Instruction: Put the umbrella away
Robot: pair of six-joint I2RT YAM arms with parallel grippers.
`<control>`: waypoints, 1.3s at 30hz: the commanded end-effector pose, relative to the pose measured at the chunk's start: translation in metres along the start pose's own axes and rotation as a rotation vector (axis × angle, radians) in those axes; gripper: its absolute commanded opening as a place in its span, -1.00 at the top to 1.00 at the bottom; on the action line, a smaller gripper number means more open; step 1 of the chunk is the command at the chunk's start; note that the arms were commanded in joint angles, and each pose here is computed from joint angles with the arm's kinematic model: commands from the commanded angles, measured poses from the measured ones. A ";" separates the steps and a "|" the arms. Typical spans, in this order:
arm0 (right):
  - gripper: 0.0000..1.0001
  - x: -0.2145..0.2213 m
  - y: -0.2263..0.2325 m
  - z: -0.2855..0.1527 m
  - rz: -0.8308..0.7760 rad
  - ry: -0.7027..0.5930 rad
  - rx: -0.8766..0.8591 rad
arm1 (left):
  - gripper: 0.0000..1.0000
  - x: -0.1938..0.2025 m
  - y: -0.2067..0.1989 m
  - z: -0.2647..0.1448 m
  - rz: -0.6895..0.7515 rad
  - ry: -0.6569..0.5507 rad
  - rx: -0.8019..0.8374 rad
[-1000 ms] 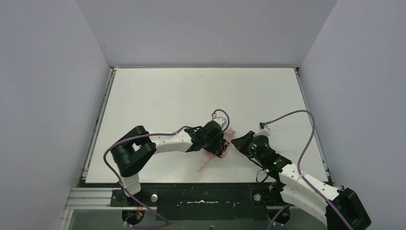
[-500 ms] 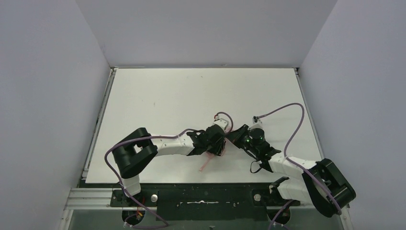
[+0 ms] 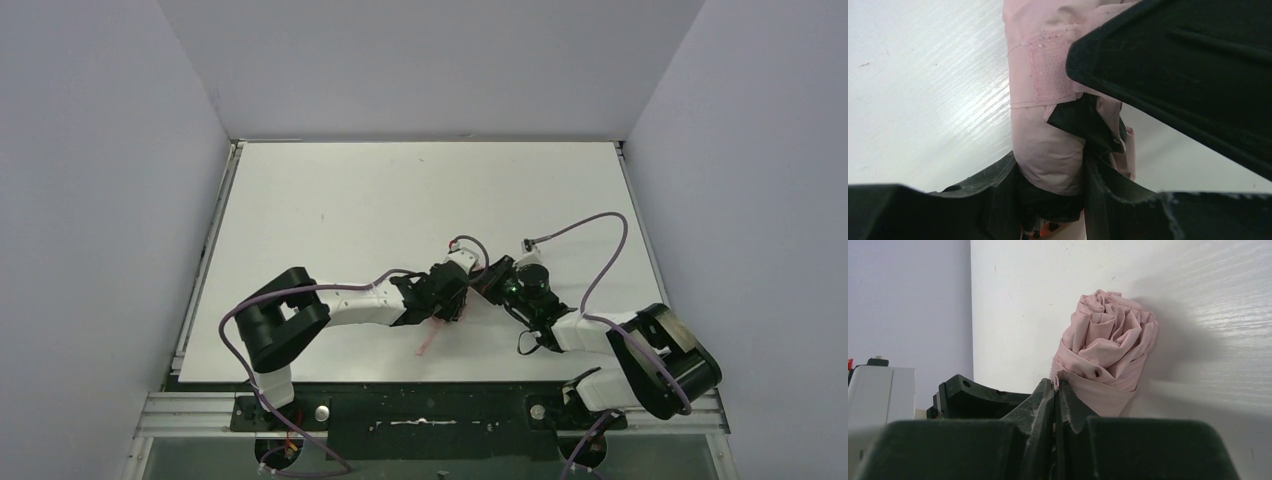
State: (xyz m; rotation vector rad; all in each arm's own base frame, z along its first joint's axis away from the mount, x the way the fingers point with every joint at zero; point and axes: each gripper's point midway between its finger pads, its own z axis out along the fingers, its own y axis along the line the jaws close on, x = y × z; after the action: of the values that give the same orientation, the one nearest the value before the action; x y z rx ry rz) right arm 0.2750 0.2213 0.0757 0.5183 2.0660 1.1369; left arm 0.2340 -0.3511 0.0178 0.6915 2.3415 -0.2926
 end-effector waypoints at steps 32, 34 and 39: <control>0.70 -0.025 0.036 0.041 0.036 -0.073 -0.144 | 1.00 0.127 0.015 -0.013 0.256 0.396 0.006; 0.65 -0.030 0.027 0.039 0.036 -0.093 -0.091 | 1.00 0.125 0.014 -0.016 0.262 0.388 0.017; 0.49 -0.053 0.020 0.026 0.002 -0.138 -0.003 | 1.00 0.107 0.011 -0.025 0.295 0.329 0.053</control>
State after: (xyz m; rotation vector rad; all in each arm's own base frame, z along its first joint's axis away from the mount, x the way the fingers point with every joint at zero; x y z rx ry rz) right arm 0.3109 0.2388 0.0841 0.5634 2.0020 1.2107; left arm 0.2263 -0.3488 0.0190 0.8330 2.2663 -0.2320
